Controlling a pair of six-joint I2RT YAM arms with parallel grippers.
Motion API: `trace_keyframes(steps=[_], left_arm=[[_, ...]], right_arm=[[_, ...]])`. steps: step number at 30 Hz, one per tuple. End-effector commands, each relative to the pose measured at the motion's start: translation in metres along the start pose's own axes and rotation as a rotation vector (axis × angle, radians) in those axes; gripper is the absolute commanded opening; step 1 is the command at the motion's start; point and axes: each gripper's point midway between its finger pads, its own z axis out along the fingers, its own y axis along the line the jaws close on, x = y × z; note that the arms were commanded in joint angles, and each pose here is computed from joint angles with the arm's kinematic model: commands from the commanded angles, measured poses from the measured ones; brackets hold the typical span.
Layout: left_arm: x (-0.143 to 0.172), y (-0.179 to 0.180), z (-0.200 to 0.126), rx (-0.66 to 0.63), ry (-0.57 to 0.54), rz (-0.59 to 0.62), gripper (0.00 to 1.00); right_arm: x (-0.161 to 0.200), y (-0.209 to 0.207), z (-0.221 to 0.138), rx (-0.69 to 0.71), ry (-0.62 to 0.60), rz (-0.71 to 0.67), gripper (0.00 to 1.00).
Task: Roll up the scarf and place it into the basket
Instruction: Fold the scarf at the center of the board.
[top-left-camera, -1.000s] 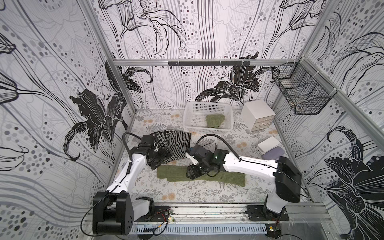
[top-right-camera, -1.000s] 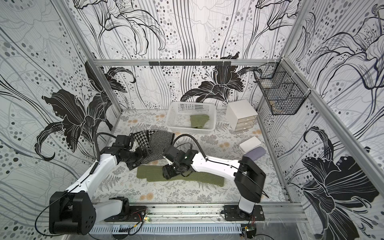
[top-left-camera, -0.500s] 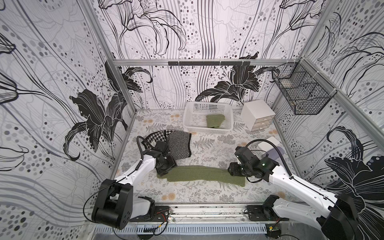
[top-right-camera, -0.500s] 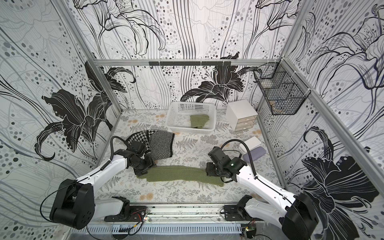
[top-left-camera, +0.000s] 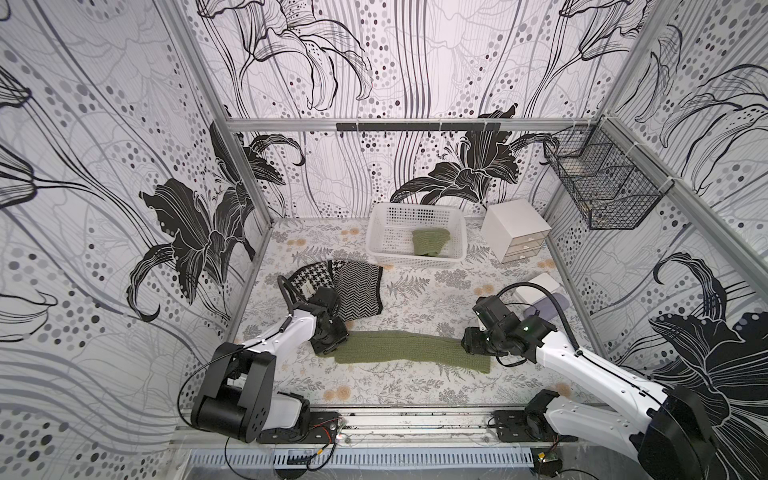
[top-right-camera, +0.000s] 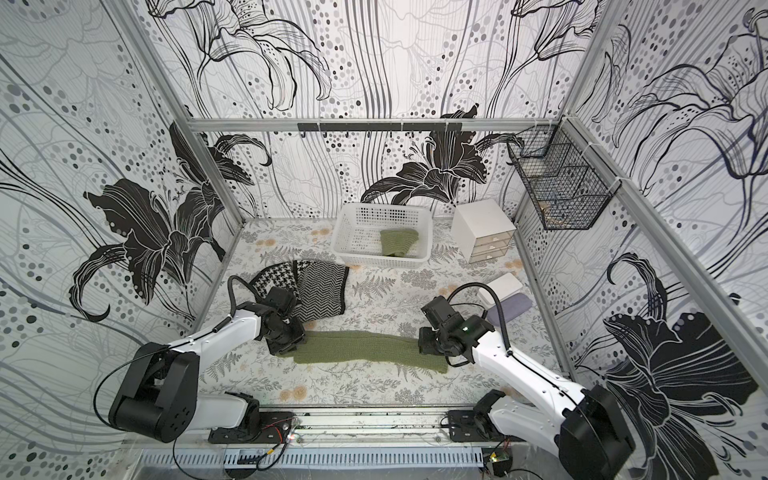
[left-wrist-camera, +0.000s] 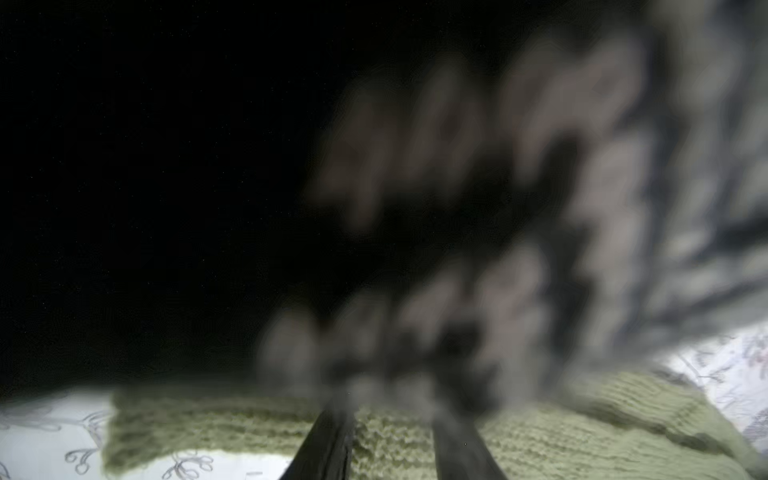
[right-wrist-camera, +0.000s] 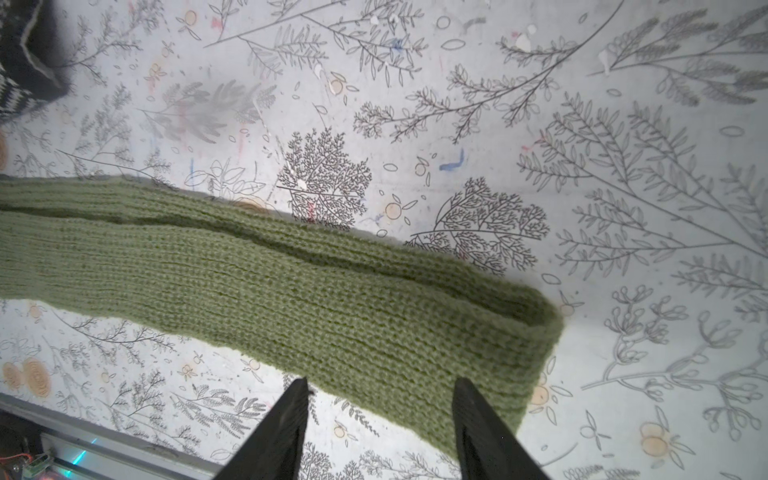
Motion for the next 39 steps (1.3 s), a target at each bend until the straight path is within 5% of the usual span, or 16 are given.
trace_keyframes(steps=[1, 18, 22, 24, 27, 35, 39], left_arm=[[-0.003, -0.004, 0.002, 0.013, -0.024, 0.012, 0.0], [-0.015, -0.027, -0.087, 0.066, -0.145, 0.107, 0.04], [-0.013, -0.032, -0.081, 0.07, -0.102, 0.125, 0.09], [-0.013, -0.033, -0.072, 0.077, -0.092, 0.123, 0.0], [-0.009, -0.035, -0.054, 0.093, -0.056, 0.116, 0.0], [-0.011, -0.055, -0.031, 0.16, -0.046, 0.112, 0.0], [-0.014, -0.082, -0.035, 0.243, -0.057, 0.144, 0.0]], right_arm=[[0.006, -0.008, 0.007, 0.012, 0.027, 0.015, 0.58], [0.024, -0.026, 0.035, 0.072, 0.103, 0.062, 0.53], [0.028, -0.035, 0.045, 0.132, 0.139, 0.07, 0.53], [0.033, -0.054, 0.046, 0.257, 0.168, 0.092, 0.53], [0.037, -0.078, 0.042, 0.404, 0.182, 0.154, 0.53], [-0.008, -0.11, -0.024, 0.713, 0.0, 0.172, 0.56], [-0.037, -0.097, -0.04, 0.69, -0.075, 0.127, 0.56]])
